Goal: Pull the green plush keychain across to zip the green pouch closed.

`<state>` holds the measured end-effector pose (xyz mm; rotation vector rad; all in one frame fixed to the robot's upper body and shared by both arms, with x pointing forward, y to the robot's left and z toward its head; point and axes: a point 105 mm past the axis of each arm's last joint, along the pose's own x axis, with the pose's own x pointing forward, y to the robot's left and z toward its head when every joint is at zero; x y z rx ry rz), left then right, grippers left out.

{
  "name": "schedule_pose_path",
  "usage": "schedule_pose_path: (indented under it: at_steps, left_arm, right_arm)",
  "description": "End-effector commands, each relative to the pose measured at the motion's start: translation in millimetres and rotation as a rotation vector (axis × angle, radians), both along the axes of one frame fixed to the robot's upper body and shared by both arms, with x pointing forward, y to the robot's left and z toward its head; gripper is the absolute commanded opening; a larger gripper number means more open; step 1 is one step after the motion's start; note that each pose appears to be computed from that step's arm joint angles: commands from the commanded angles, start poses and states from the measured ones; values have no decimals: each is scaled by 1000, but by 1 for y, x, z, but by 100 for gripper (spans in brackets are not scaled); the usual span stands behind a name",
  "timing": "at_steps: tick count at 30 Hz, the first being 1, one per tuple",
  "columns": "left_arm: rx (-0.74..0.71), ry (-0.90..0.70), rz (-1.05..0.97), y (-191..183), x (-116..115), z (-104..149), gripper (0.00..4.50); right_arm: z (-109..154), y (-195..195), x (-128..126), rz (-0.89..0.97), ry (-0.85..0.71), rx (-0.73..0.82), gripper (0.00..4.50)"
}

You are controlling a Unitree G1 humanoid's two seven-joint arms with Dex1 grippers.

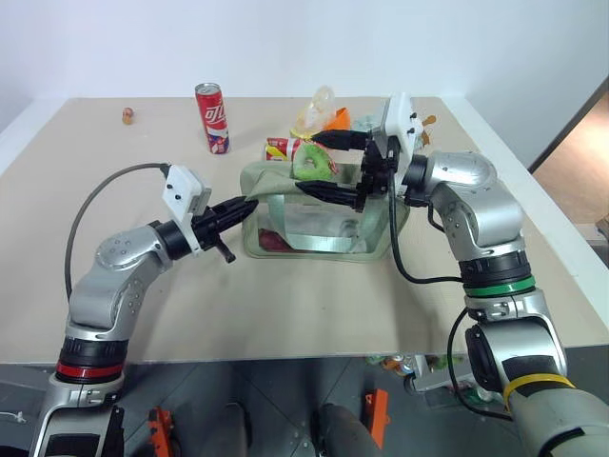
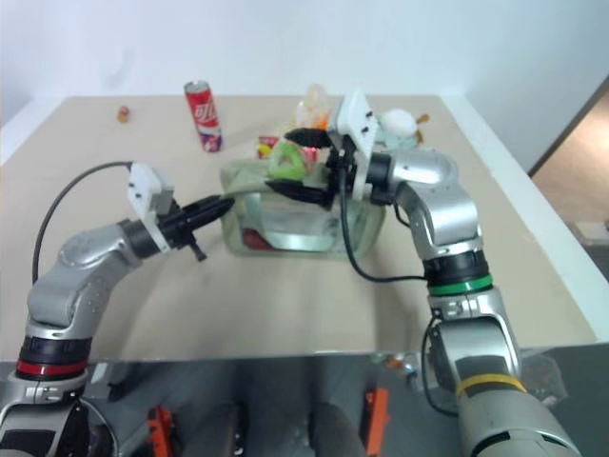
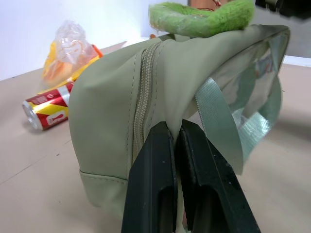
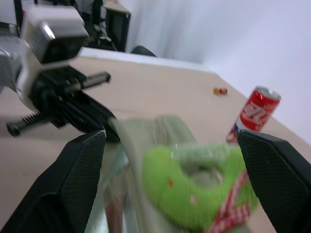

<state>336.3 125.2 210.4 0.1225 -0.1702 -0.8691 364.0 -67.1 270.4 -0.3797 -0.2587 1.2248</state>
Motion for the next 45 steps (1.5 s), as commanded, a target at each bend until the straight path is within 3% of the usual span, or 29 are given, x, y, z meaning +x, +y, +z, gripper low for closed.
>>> schedule_pose_path:
  at_steps: [1, 10, 17, 23, 33, 37, 45]
  left_arm:
    - [1, -59, -24, -8, -6, 15, 0]
    - [14, -51, -9, -4, -6, 11, 0]
    - [19, -42, 1, -3, -4, 9, 0]
    - [-30, -38, 34, 2, -1, 17, 0]
    - [-15, -20, 78, 12, -3, 10, 0]
    - [-24, -26, 87, 12, -5, 12, 0]
    - [-52, -36, 119, 13, 0, 16, 0]
  right_arm:
    - [9, 5, 0, 25, -48, -20, 314]
    - [5, -7, 4, 10, -29, -27, 3]
    - [32, -23, -2, -18, -114, 41, 3]
    - [64, -66, -4, -159, -233, 78, 3]
    - [48, -173, 4, -570, -263, -58, 3]
    - [23, -203, 11, -758, -241, -153, 3]
    - [-91, -147, 18, -726, -98, -303, 3]
